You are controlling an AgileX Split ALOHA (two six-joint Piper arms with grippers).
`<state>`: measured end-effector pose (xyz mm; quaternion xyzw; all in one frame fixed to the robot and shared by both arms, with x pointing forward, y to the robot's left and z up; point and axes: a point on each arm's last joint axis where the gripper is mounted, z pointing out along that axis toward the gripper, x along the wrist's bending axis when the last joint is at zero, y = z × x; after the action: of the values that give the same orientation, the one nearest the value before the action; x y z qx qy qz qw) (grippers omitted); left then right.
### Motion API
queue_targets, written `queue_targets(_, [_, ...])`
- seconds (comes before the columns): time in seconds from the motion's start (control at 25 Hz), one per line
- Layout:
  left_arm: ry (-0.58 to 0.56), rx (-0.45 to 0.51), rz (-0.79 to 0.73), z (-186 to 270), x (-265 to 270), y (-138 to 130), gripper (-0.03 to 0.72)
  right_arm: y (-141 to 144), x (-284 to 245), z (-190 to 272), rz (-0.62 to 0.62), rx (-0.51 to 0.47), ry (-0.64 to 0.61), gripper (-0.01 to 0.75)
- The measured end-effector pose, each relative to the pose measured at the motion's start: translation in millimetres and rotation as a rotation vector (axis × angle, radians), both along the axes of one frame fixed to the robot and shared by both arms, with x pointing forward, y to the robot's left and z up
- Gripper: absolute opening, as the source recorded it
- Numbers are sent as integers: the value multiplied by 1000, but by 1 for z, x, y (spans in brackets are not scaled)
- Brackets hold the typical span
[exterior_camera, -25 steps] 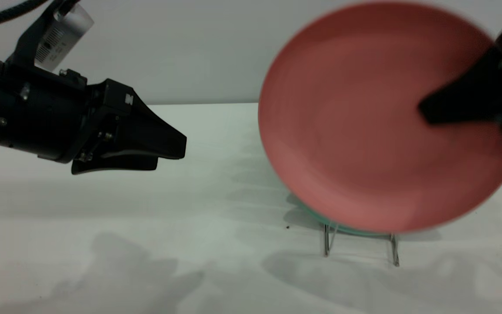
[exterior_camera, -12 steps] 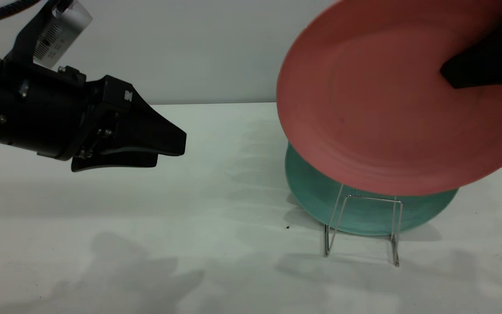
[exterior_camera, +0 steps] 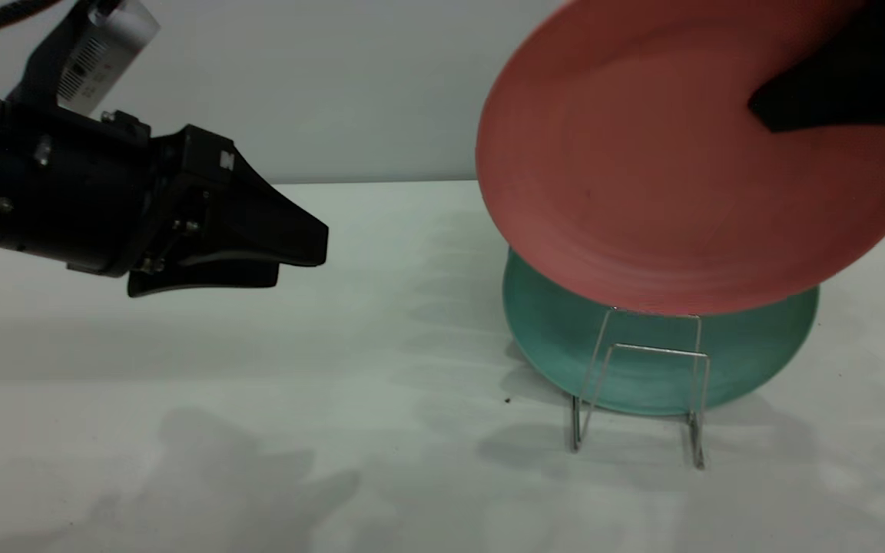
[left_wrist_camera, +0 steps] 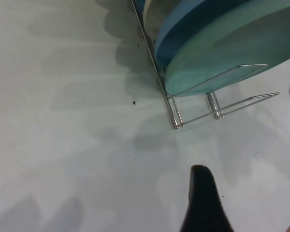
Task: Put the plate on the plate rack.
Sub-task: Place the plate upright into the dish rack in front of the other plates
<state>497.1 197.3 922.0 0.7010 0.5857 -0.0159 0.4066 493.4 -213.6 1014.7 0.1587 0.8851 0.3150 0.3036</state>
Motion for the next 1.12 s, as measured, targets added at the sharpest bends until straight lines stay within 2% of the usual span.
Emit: queue_targets(1.12, [-2, -3, -2, 0, 0, 0, 514, 0, 24, -34, 10, -114, 40, 135])
